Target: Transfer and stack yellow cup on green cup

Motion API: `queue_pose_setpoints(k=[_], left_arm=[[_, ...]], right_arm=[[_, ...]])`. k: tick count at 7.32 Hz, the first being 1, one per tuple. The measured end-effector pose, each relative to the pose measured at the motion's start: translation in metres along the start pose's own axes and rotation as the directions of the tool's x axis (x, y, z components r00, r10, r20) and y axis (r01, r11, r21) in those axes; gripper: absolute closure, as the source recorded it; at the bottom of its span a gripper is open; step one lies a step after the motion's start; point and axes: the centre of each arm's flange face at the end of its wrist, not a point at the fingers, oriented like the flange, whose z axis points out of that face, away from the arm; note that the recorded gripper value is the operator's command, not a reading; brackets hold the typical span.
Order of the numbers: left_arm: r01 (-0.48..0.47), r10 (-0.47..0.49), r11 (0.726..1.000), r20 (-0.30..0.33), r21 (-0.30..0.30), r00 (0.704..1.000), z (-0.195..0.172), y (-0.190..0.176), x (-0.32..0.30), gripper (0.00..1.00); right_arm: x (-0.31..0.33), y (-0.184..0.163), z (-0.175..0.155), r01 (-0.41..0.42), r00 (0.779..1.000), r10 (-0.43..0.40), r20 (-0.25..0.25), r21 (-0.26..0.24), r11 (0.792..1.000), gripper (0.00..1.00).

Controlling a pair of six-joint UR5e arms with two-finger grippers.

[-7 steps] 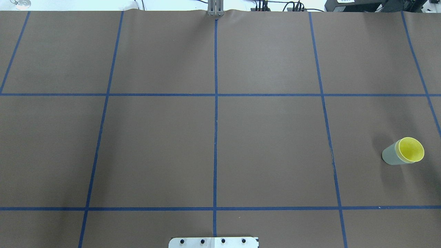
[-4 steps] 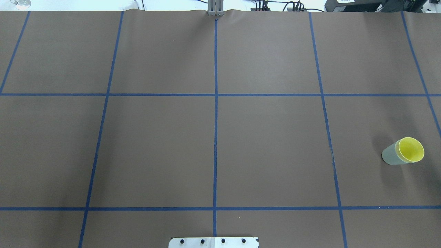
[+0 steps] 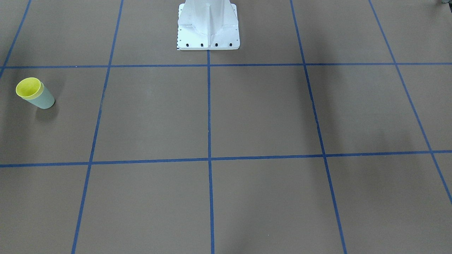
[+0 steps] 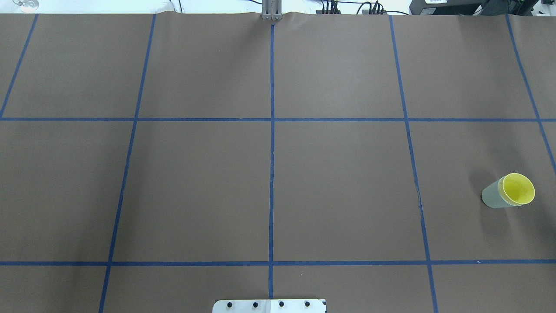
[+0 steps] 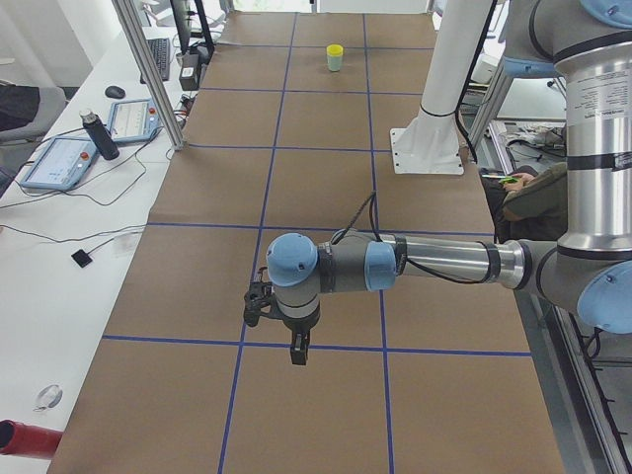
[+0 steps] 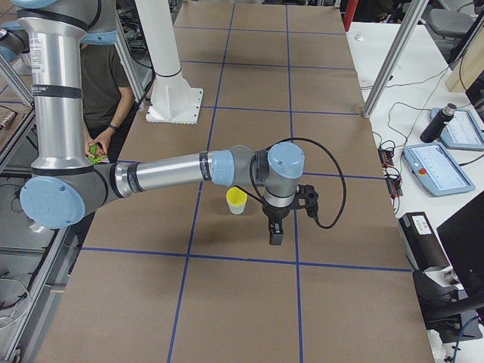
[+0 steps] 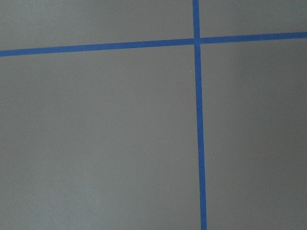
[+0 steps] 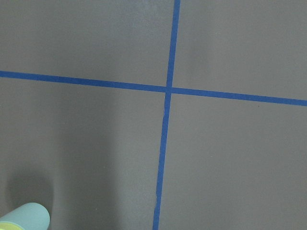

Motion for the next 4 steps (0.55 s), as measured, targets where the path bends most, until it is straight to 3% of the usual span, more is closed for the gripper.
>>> queue_pose_setpoints(k=[2,4], left_arm=[[-0.009,0.009,1.0,-0.01,0.008,1.0,-0.0025,-0.0027,0.0033,0.0],[-0.01,0.011,1.0,-0.072,0.019,0.997,-0.003,-0.0055,0.0095,0.0]], right_arm=[[0.0009,0.0005,0.0028,-0.003,1.0,0.003,0.012,-0.004,1.0,0.0],[0.0005,0.0052,0.0068,-0.009,0.999,0.01,0.048,-0.009,1.0,0.0]])
